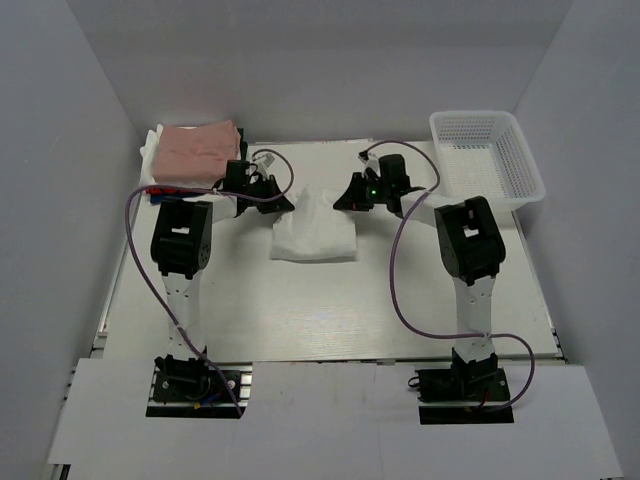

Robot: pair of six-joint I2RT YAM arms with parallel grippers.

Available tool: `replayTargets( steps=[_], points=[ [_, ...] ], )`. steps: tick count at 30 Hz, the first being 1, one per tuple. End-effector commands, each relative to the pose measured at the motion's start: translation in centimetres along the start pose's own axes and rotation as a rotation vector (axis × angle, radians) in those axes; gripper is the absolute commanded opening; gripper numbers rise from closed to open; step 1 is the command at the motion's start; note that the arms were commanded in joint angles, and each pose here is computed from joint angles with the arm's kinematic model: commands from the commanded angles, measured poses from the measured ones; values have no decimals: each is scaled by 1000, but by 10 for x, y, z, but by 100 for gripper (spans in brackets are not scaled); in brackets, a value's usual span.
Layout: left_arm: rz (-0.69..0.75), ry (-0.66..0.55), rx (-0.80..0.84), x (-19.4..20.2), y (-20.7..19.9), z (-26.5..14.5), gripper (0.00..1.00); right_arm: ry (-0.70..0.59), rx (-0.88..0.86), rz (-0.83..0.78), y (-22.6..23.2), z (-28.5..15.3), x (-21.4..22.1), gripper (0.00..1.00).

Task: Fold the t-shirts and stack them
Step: Fold the long partially folded tshirt into a neat square

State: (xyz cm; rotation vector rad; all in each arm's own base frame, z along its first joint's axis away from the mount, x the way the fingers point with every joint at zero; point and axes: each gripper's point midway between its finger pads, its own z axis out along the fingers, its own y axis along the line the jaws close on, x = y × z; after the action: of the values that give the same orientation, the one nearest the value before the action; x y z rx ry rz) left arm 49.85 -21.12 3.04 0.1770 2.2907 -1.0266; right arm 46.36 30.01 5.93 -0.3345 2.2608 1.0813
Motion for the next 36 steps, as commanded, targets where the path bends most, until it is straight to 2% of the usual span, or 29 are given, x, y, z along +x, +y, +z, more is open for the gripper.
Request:
replayTargets(
  steps=[1,6,9,13,16,19,20,21,22,24,25,26,28,29,31,32,36],
  points=[
    [80,-115,105,-43,-42,-30,0,-184,-197,-112,50,-33,-58,0],
    [14,-130,18,-45,-16,-29,0,-152,-194,-54,23,-36,-46,0],
    [-19,-127,0,-43,-4,-26,0,-89,-165,8,0,-26,-24,0],
    [-12,-131,11,-45,-4,-24,0,-89,-80,16,-25,-23,-19,0],
    [14,-125,42,-46,-8,-22,0,-70,-37,25,-33,-22,-21,12],
    [21,-105,76,-43,-12,-21,0,-68,-26,10,-33,-23,-28,35],
    [24,-108,77,-47,-14,-22,0,-80,-8,18,-39,-29,-35,52],
    [38,-101,74,-48,-14,-23,0,-77,-24,-10,-28,-27,-37,78],
    [38,-92,70,-45,-13,-23,0,-80,-24,-18,-26,-28,-39,91],
    [52,-92,58,-54,-18,-27,0,-95,-33,-43,-13,-36,-49,91],
    [56,-91,36,-56,-15,-28,10,-102,-19,-41,-14,-39,-51,91],
    [69,-99,28,-63,-18,-31,24,-117,-13,-63,-8,-44,-57,91],
    [60,-104,-43,-66,-12,-38,68,-127,27,-60,-9,-53,-58,91],
    [61,-117,-69,-72,-12,-42,75,-157,40,-80,1,-63,-69,91],
    [69,-105,-139,-70,-5,-49,92,-154,76,-72,-4,-69,-60,91],
    [90,-108,-144,-76,-13,-52,100,-179,76,-101,6,-79,-68,91],
    [88,-56,-227,-64,-4,-57,100,-172,121,-84,5,-91,-54,91]
  ],
)
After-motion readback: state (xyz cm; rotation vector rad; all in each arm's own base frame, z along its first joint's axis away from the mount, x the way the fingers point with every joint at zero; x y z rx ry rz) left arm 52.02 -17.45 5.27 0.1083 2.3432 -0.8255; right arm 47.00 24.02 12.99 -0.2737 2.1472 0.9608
